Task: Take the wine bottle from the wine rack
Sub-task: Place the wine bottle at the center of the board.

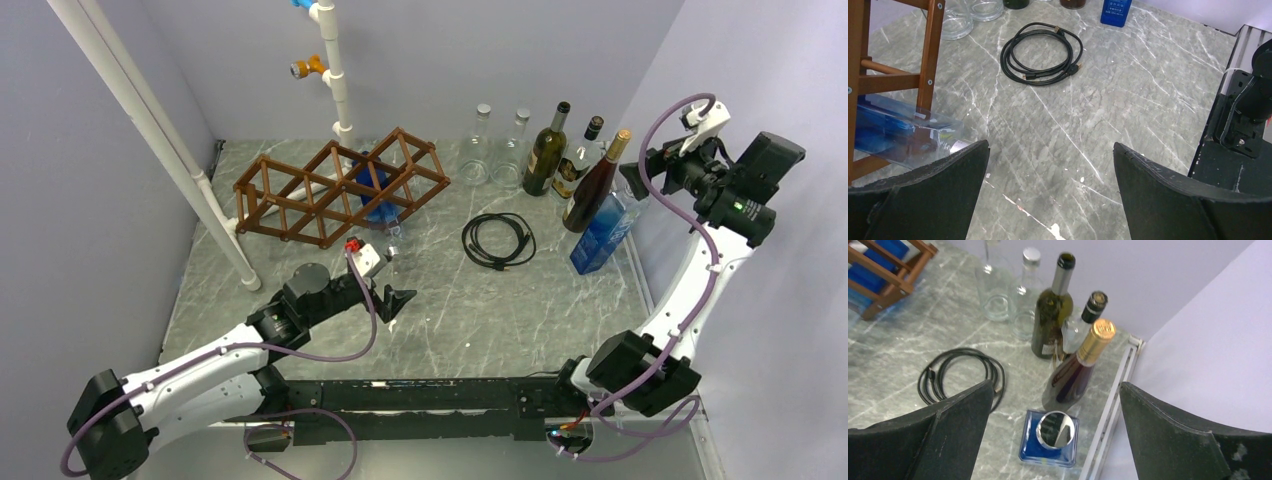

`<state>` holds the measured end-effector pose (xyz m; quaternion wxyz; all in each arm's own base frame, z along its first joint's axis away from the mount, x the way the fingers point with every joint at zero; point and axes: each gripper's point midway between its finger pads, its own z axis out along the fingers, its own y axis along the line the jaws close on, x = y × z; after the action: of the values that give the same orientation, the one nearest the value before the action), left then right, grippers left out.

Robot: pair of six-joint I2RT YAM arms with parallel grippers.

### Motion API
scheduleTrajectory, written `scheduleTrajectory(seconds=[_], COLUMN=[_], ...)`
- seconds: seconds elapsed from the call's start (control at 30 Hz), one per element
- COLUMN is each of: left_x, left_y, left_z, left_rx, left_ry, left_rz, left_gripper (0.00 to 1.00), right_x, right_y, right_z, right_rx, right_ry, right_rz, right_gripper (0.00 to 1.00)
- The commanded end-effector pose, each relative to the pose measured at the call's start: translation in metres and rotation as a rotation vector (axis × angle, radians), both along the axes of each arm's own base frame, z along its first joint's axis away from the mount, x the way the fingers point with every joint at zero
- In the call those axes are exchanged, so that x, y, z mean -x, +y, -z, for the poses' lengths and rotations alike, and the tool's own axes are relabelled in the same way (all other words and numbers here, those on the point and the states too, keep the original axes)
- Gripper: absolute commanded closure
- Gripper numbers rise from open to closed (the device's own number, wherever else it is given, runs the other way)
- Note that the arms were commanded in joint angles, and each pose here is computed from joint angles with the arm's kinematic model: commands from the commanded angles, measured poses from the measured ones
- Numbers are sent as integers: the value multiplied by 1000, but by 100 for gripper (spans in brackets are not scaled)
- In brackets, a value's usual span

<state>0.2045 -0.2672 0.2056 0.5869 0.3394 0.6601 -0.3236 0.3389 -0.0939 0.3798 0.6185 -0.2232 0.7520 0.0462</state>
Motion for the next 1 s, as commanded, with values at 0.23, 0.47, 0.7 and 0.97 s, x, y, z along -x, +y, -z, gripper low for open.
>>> scheduleTrajectory(seconds=[0.23,0.47,0.7,0.97], left_x=[2,4,2,-2], left_y=[2,4,3,5], left_z=[-47,-59,-61,-64], left_rx=[139,177,193,220], left_ry=[-15,11,49,82], left_rz=[-21,-34,-49,-80], left_gripper=[1,1,1,1], right_x=[18,23,37,54], right_y=[65,123,173,213], right_z=[-40,-17,16,63], right_rx=[-79,-67,-72,-63], right_ry=[-56,1,78,167], right_rz=[-198,-357,-533,-671], right_gripper=[1,1,1,1])
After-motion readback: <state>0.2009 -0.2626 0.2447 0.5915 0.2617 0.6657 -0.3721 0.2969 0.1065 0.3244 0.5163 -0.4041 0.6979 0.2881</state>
